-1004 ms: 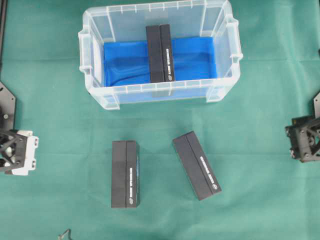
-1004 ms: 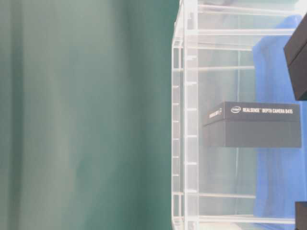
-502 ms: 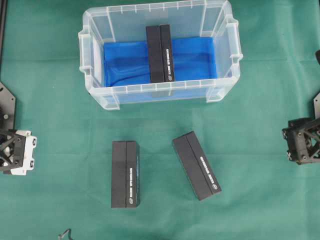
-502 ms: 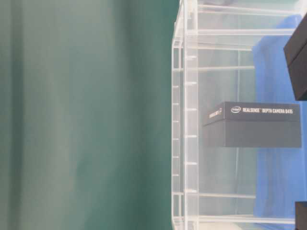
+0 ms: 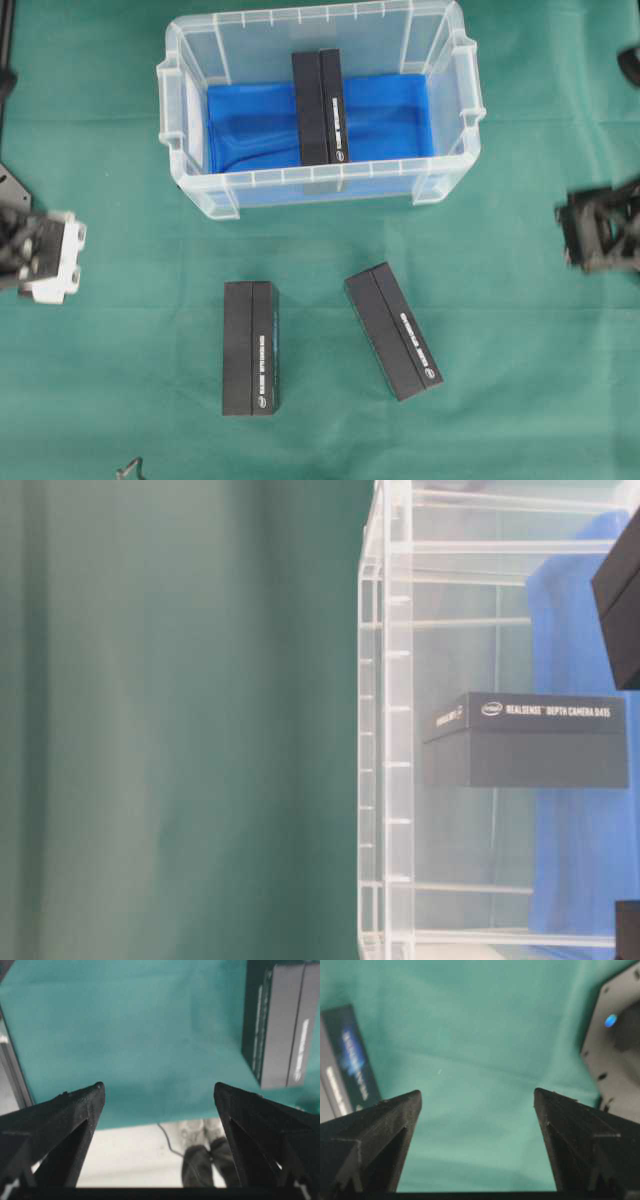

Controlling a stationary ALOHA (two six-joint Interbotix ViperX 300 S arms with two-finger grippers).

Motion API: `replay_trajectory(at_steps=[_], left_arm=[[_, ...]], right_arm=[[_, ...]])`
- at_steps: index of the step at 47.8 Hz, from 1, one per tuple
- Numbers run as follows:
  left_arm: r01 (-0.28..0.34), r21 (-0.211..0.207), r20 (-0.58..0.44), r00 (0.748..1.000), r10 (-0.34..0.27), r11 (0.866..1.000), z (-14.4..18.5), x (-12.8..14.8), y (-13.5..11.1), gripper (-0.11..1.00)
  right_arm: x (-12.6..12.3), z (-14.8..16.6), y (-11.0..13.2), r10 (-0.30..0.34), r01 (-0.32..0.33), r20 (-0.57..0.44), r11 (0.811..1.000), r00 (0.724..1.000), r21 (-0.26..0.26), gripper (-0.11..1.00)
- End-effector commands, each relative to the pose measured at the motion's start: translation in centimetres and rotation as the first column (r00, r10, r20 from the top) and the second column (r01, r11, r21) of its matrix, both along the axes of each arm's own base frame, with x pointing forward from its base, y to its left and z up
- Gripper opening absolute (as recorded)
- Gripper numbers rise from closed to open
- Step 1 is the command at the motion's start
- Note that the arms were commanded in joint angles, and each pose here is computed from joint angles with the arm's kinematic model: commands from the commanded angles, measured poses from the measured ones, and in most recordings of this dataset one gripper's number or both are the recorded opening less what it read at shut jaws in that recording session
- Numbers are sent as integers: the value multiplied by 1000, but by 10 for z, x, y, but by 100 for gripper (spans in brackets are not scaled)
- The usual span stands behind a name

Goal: Take the box out of the case with both arms.

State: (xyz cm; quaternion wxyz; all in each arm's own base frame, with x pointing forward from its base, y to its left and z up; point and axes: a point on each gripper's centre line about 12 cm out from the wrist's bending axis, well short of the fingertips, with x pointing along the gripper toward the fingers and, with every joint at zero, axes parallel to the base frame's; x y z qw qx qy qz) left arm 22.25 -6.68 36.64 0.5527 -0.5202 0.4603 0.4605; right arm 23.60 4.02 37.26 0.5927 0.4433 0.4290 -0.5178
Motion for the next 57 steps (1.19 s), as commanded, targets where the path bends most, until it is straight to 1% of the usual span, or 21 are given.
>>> replay_trajectory(at_steps=[1,4,6,15,24,27,32,57], left_arm=[[-23,6,6,1000,23,1000,5,0,16,87],[-30,12,3,1000,30,999,6,0,26,87],[-28,17,2,1000,28,999,6,1,33,87],[-14,38,-6,1000,15,999,7,1,61,87],[-25,53,-22,999,27,998,9,-3,87,87],[-24,57,-23,999,26,998,9,-4,94,87],[-15,61,-24,1000,17,998,9,-5,98,87],[-15,61,-23,1000,17,998,8,-10,98,87]], right_arm=[[-3,7,-20,-27,27,27,1000,999,-2,89],[-3,8,-33,-31,32,25,999,999,-6,89],[-3,9,-43,-35,36,26,999,999,-9,89],[-2,11,-75,-30,31,35,999,999,-24,89],[-5,10,-103,-42,43,31,998,999,-37,89],[-6,11,-109,-43,44,27,998,999,-36,89],[-8,11,-113,-46,47,24,999,999,-28,89],[-7,10,-111,-49,49,27,999,998,-9,89]])
